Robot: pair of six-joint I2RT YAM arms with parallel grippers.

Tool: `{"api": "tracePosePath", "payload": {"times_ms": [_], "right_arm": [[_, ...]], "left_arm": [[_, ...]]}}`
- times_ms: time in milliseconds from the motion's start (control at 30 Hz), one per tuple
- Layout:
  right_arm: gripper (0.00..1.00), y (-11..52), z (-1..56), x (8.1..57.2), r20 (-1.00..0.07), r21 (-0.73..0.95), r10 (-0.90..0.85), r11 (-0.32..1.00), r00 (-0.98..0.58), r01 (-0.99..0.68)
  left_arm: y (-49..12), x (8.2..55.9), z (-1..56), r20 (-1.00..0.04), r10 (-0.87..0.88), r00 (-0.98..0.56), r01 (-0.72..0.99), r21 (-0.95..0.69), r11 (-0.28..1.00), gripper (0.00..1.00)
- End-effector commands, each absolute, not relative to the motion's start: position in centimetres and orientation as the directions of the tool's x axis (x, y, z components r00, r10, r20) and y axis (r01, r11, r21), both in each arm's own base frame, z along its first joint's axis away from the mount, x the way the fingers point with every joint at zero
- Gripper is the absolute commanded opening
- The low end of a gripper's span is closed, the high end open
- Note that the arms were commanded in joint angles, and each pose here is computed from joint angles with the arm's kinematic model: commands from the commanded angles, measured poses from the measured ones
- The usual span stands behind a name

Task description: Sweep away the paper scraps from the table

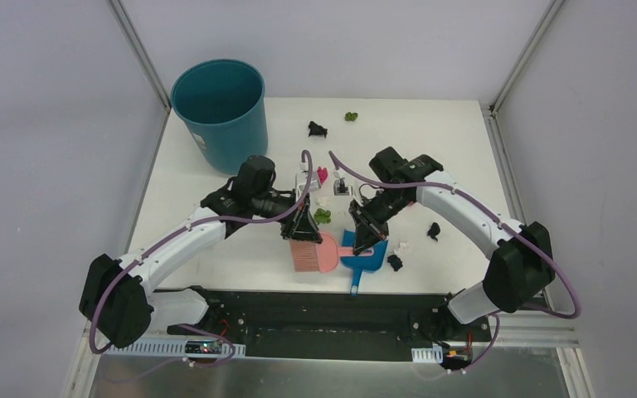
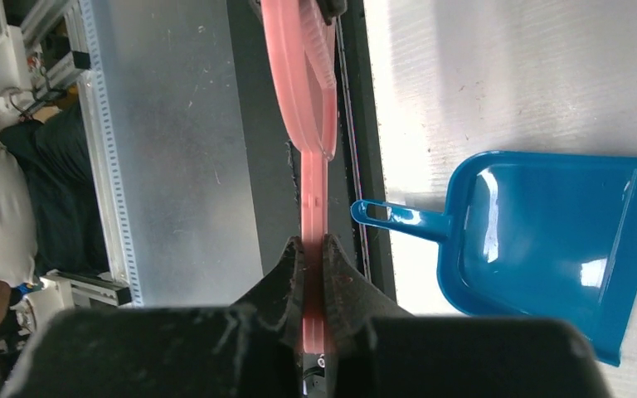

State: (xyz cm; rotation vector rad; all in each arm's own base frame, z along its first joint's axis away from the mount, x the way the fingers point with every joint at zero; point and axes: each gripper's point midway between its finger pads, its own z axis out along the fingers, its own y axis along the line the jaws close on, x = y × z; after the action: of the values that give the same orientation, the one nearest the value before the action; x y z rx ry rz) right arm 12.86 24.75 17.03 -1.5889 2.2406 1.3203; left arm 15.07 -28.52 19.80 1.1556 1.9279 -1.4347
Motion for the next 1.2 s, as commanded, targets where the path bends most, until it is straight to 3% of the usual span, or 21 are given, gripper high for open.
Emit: {"api": "tracePosePath", "payload": {"times_ms": [0, 100, 167, 267, 367, 733, 933, 1167], "right_arm": [[0.03, 26.2, 20.7, 15.4, -0.629, 0.576, -0.611, 0.050, -0.481, -0.816], [0.35, 26.0, 21.5, 16.7, -0.618, 0.628, -0.545, 0.093, -0.567, -0.773], [0.50, 25.8, 22.4, 16.7, -0.618, 0.673, -0.499, 0.064, -0.608, -0.737], [0.65, 25.4, 23.2, 16.7, -0.621, 0.706, -0.451, 0.033, -0.641, -0.707], [0.70, 25.0, 22.7, 17.1, -0.608, 0.716, -0.427, 0.068, -0.669, -0.694], [0.66, 24.4, 22.8, 16.4, -0.637, 0.700, -0.386, 0.071, -0.667, -0.710], [0.62, 24.2, 23.4, 18.7, -0.648, 0.705, -0.308, 0.104, -0.697, -0.701], [0.43, 24.0, 23.7, 19.3, -0.628, 0.739, -0.282, 0.077, -0.726, -0.669]], "left_arm": [[-29.4, 14.2, 22.1, -0.825, 0.287, -0.486, 0.860, -0.510, -0.011, 0.00], [-29.6, 14.6, 23.1, -0.836, 0.224, -0.501, 0.857, -0.516, -0.012, 0.00], [-29.9, 14.9, 24.0, -0.813, 0.166, -0.558, 0.821, -0.570, -0.032, 0.00], [-30.1, 16.1, 24.4, -0.758, 0.105, -0.643, 0.757, -0.651, -0.059, 0.00], [-30.4, 17.4, 24.9, -0.711, 0.040, -0.702, 0.706, -0.703, -0.090, 0.00], [-29.8, 19.6, 24.7, -0.669, -0.029, -0.742, 0.669, -0.739, -0.074, 0.00], [-29.9, 19.5, 24.6, -0.657, -0.021, -0.753, 0.656, -0.750, -0.084, 0.00], [-30.0, 19.6, 24.4, -0.639, -0.015, -0.769, 0.637, -0.766, -0.089, 0.00]]}}
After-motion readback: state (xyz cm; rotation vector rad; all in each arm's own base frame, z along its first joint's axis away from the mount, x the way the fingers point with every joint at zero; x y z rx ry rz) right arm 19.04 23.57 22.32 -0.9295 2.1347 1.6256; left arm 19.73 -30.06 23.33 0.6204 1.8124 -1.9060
